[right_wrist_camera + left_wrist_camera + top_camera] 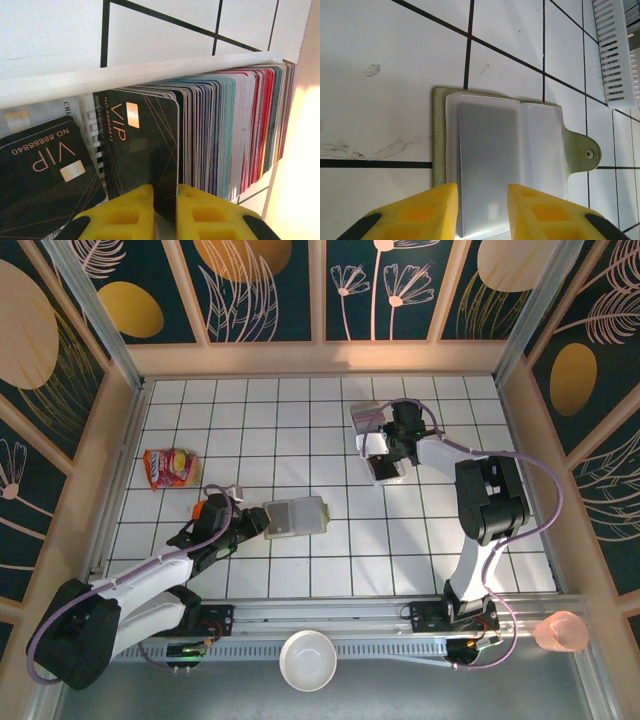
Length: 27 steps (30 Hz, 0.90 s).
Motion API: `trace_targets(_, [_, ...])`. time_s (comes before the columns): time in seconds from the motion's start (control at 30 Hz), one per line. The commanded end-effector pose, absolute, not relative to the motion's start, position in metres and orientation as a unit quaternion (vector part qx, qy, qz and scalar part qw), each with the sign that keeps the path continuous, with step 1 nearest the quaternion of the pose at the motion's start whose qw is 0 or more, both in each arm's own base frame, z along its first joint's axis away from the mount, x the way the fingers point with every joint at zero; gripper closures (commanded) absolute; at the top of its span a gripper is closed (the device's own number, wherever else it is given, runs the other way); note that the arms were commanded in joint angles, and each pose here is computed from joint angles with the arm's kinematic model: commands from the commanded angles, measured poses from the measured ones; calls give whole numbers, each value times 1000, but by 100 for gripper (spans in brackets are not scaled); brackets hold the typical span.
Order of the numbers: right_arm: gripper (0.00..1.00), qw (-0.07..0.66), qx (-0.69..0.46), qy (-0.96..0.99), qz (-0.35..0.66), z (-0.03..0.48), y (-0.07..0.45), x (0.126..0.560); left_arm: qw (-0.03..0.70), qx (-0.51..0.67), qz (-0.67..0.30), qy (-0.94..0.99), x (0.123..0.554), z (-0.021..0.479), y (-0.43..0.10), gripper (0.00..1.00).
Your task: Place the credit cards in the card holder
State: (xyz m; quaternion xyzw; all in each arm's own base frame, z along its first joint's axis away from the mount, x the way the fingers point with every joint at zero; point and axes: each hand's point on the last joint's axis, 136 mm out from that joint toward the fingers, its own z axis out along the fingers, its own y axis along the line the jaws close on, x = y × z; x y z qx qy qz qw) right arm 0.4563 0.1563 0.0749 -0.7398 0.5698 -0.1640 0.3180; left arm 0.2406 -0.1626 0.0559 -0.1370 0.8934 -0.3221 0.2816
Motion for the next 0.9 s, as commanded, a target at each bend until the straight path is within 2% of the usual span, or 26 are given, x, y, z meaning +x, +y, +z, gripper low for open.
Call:
trace_targets(0.0, [85,338,-731,559,-198,102,155,466,284,-136,-329,890,241,58,-163,69])
trace_targets(0.33, [89,331,-729,569,-186,105,152,453,283,-134,-335,889,241,59,-165,69])
trace_targets(0.87, [86,336,-723,571,-197,108,150,462,284,-133,-337,888,241,61,-166,70])
